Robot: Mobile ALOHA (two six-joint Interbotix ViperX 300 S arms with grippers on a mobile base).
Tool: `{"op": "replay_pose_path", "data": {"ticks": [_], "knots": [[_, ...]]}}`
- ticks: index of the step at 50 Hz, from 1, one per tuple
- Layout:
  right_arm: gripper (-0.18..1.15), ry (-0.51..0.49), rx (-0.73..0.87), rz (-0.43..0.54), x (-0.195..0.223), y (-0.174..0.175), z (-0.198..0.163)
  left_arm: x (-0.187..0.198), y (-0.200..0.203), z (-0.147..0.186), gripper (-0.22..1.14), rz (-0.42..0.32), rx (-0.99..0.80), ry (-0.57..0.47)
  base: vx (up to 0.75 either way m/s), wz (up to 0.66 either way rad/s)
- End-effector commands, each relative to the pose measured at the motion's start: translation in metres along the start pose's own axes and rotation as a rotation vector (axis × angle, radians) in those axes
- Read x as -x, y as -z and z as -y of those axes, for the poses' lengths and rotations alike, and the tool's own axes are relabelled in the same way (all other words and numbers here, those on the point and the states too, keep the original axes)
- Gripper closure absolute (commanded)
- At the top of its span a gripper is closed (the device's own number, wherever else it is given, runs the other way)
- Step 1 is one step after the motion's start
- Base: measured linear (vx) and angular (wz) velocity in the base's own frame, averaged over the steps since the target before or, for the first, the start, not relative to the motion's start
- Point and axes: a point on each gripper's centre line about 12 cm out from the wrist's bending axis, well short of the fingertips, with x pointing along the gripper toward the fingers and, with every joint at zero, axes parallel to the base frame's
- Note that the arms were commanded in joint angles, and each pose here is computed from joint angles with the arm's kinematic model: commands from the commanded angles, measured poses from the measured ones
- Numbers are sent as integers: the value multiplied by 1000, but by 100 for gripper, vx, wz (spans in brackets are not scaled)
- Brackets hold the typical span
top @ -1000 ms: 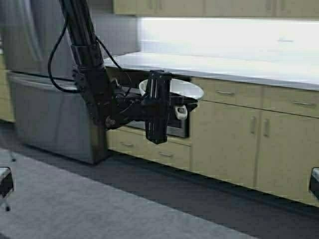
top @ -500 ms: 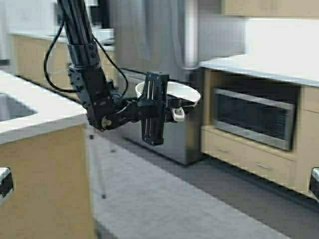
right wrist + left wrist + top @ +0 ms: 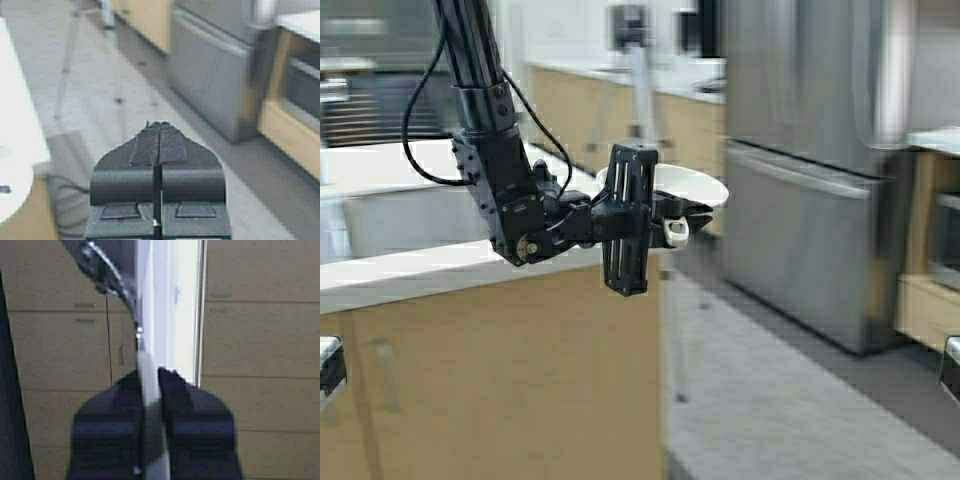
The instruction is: Wash the pan
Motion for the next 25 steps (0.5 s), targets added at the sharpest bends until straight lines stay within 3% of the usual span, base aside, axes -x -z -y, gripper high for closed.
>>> {"op": "replay_pose_path", "data": {"ticks": [1, 15, 25], "knots": [[91, 0, 1, 48, 3, -11, 0, -5, -3, 31, 89, 1, -20, 89, 11, 61], [91, 1, -1, 61, 10, -15, 0, 2, -1, 31, 89, -3, -9, 74, 10, 59], [91, 1, -16, 52, 8, -14, 0, 4, -1, 27, 89, 7, 0, 60, 8, 41]]}}
